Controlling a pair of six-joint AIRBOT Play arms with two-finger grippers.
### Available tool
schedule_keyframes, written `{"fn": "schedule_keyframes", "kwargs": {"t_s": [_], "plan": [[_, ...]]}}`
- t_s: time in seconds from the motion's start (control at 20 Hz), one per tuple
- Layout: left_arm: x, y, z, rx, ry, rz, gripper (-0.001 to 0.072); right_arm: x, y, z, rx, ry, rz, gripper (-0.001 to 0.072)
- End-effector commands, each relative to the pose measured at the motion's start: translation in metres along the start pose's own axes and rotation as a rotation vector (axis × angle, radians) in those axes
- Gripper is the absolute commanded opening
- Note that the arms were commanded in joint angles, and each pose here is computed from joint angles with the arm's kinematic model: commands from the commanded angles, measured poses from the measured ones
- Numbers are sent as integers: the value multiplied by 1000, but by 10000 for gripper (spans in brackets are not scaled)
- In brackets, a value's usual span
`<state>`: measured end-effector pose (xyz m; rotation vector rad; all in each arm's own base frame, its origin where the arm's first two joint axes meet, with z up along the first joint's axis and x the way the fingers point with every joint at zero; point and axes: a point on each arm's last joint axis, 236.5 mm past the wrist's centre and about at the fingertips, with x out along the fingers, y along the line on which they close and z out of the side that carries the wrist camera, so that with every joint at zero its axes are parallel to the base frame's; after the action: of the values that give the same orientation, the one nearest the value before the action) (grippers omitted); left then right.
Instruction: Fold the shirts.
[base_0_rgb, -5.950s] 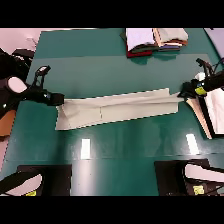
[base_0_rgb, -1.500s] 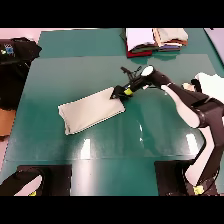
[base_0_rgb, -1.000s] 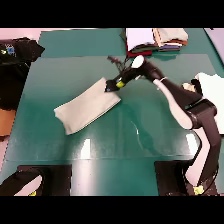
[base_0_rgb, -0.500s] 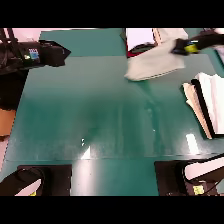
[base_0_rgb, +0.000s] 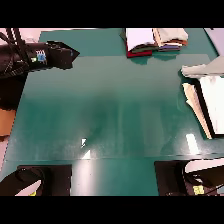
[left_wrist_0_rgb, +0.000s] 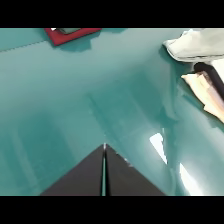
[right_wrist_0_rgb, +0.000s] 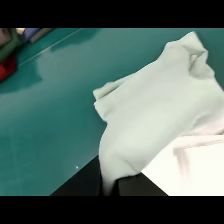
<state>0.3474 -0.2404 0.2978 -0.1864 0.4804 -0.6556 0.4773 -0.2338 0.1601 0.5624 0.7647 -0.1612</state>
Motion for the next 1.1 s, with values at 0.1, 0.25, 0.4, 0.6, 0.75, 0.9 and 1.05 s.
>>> {"fn": "schedule_keyframes", "kwargs": {"t_s": [0.1, 0.25, 0.4, 0.6, 0.75, 0.9, 1.05], "plan": [[0, -1, -1, -11, 4, -2, 22, -42, 1, 47, 4, -210, -10, 18], [0, -1, -2, -10, 6, -1, 22, -78, 20, 64, -31, -309, -12, 18], [0, -1, -2, -9, 8, -1, 22, -101, 34, 63, -59, -333, -14, 18], [0, -1, -11, -6, 48, 0, 22, -115, 22, 40, -109, -249, -115, 18], [-1, 0, -14, 11, 60, 0, 23, -122, 2, 17, -109, -160, -188, 18], [-1, 0, -18, 18, 74, 0, 22, -131, -32, -18, -39, -64, -247, 18], [-1, 0, -18, 37, 76, -1, 22, -140, -81, -71, 39, 32, -374, 18]]}}
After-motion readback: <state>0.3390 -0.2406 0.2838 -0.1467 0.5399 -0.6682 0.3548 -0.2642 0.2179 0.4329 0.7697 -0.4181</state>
